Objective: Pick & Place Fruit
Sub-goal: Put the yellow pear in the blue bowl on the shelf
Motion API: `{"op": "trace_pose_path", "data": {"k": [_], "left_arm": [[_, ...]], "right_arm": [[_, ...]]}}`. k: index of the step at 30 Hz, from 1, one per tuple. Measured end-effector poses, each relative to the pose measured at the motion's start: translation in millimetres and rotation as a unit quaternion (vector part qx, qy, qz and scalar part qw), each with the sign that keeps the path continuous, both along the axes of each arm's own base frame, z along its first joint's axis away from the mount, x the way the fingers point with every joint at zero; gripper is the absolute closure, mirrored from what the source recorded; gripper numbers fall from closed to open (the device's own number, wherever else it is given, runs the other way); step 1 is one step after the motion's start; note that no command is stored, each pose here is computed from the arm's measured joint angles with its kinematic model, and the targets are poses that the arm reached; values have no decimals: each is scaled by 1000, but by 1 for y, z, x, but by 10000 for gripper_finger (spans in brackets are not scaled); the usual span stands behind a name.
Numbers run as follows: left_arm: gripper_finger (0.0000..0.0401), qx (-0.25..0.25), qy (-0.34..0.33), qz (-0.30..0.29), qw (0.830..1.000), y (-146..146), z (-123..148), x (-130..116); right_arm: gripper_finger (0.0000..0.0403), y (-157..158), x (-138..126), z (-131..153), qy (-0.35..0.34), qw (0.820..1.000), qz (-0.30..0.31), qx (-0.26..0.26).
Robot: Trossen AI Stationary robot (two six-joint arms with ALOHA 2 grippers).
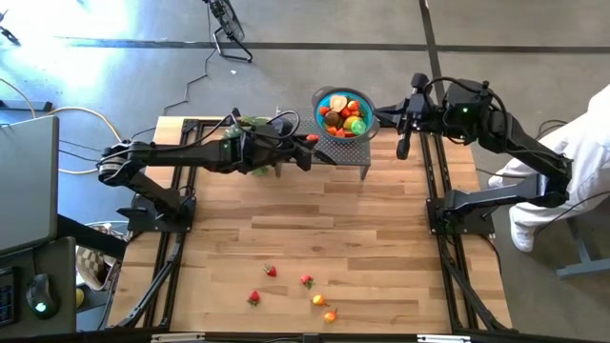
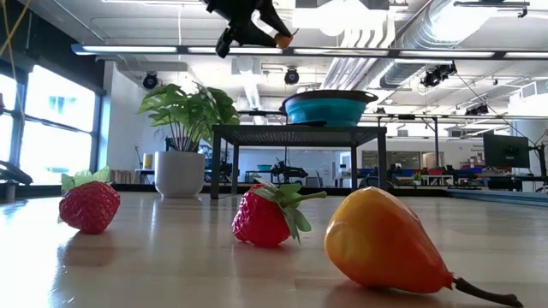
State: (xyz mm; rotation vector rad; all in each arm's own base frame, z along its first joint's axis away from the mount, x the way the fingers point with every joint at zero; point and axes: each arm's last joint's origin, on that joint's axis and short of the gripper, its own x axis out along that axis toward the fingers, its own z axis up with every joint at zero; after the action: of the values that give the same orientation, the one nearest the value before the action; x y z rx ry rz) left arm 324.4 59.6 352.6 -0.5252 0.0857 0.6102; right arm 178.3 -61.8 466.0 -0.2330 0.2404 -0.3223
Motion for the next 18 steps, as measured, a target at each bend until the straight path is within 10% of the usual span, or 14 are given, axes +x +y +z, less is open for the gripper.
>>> {"op": "trace_pose_path", "data": {"k": [18], "left_arm": [[284,-11,-10,34,999,19,0,-3]], "right_arm": [[401,-16,-19,5,-14,1000,18,-13]]}}
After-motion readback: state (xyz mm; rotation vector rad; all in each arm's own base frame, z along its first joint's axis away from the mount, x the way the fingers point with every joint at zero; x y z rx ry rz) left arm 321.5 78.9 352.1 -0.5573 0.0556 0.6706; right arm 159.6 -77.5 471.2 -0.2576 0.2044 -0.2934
